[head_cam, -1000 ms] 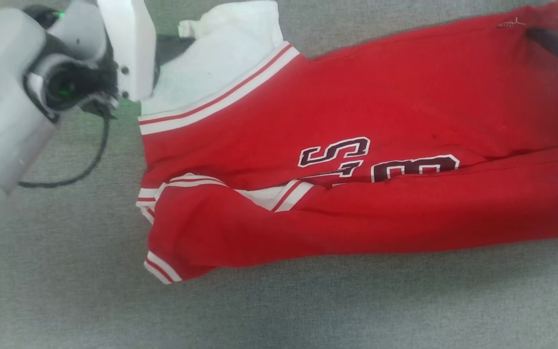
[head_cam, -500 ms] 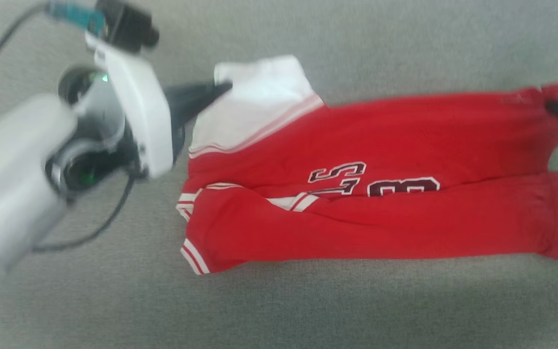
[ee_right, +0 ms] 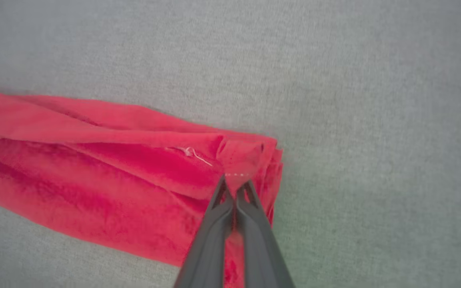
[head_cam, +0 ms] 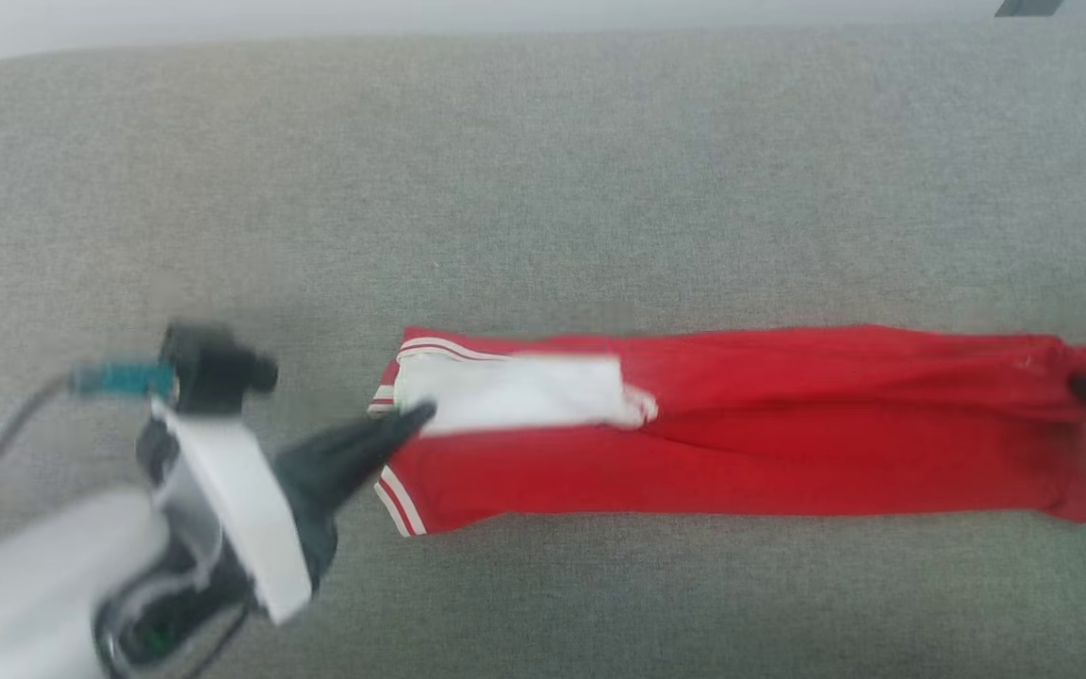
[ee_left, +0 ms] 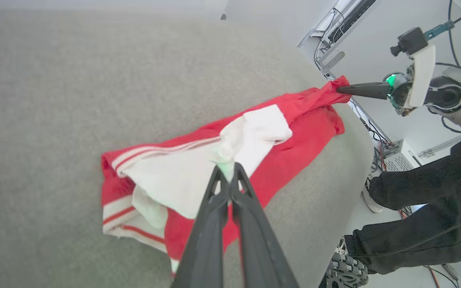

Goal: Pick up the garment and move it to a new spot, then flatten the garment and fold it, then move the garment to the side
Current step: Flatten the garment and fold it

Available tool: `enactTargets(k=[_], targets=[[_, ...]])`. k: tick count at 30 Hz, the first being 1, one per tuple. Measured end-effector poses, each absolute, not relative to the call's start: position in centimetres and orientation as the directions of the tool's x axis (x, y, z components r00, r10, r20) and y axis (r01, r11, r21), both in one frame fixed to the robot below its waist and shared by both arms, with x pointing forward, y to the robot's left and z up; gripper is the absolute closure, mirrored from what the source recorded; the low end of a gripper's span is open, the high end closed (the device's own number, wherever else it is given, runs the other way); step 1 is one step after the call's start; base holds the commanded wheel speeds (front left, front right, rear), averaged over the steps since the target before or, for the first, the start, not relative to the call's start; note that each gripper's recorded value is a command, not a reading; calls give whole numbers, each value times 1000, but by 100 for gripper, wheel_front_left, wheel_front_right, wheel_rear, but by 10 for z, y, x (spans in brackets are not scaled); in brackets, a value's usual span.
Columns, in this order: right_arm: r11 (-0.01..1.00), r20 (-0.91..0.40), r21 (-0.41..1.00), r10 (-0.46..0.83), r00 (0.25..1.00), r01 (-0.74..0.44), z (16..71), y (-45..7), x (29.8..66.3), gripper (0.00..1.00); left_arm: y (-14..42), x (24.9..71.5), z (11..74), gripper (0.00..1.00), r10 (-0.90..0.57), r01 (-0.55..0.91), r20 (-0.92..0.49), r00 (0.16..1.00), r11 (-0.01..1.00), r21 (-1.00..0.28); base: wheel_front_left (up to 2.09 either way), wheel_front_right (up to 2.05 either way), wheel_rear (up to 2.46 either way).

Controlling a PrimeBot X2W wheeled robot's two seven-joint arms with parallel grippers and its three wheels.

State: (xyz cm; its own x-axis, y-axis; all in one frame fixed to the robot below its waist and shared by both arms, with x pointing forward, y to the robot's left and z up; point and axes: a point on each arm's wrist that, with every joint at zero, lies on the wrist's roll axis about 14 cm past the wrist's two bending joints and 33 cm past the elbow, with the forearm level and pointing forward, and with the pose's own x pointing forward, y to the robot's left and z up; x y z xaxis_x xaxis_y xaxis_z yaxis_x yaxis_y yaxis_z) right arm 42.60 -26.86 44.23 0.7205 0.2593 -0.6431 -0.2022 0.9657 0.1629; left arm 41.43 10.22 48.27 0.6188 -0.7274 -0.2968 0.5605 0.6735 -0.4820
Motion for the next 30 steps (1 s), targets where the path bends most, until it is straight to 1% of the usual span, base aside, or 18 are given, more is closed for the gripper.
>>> enactTargets(k=[6, 11, 13, 14, 15, 16, 17, 18, 19, 20, 22, 23, 26, 30], targets=[[971, -659, 171, 237, 713, -165, 418, -272, 413, 100, 105, 393, 434, 100, -702, 498, -374, 606, 702, -510, 0, 0, 0], [973, -680, 173, 229, 697, -151, 399, -266, 410, 100, 100, 396, 414, 100, -685, 473, -394, 613, 717, -512, 0, 0, 0], [974, -683, 172, 228, 694, -150, 397, -265, 410, 100, 102, 398, 410, 100, -677, 478, -401, 617, 727, -493, 0, 0, 0], [973, -675, 172, 228, 702, -151, 398, -264, 412, 83, 102, 399, 410, 100, -675, 477, -395, 623, 728, -491, 0, 0, 0], [973, -670, 172, 229, 706, -152, 400, -264, 413, 55, 101, 400, 410, 85, -673, 476, -389, 629, 729, -491, 0, 0, 0], [974, -665, 173, 227, 712, -149, 402, -265, 413, 20, 102, 401, 411, 67, -670, 474, -385, 635, 731, -490, 0, 0, 0], [973, -661, 182, 228, 715, -142, 403, -266, 413, 0, 104, 401, 410, 53, -663, 472, -387, 641, 738, -483, 0, 0, 0], [971, -656, 197, 234, 717, -136, 406, -265, 412, 0, 108, 401, 409, 27, -653, 471, -389, 651, 748, -467, 0, 0, 0], [969, -645, 213, 238, 726, -128, 410, -266, 413, 0, 113, 401, 408, 8, -640, 467, -391, 661, 759, -453, 0, 0, 0], [968, -633, 222, 234, 738, -116, 416, -269, 415, 0, 117, 402, 407, 0, -626, 460, -393, 673, 771, -441, 0, 0, 0], [970, -622, 222, 217, 752, -97, 423, -278, 414, 0, 120, 402, 409, 0, -606, 439, -380, 699, 783, -441, 0, 0, 0], [970, -622, 222, 217, 752, -97, 423, -278, 414, 0, 120, 402, 409, 0, -606, 439, -380, 699, 783, -441, 0, 0, 0], [970, -622, 232, 201, 757, -67, 427, -288, 414, 0, 124, 408, 424, 0, -568, 411, -314, 761, 795, -446, 0, 0, 0], [963, -641, 265, 214, 737, -49, 422, -285, 415, 0, 138, 399, 428, 0, -493, 341, -271, 827, 823, -455, 0, 0, 0]])
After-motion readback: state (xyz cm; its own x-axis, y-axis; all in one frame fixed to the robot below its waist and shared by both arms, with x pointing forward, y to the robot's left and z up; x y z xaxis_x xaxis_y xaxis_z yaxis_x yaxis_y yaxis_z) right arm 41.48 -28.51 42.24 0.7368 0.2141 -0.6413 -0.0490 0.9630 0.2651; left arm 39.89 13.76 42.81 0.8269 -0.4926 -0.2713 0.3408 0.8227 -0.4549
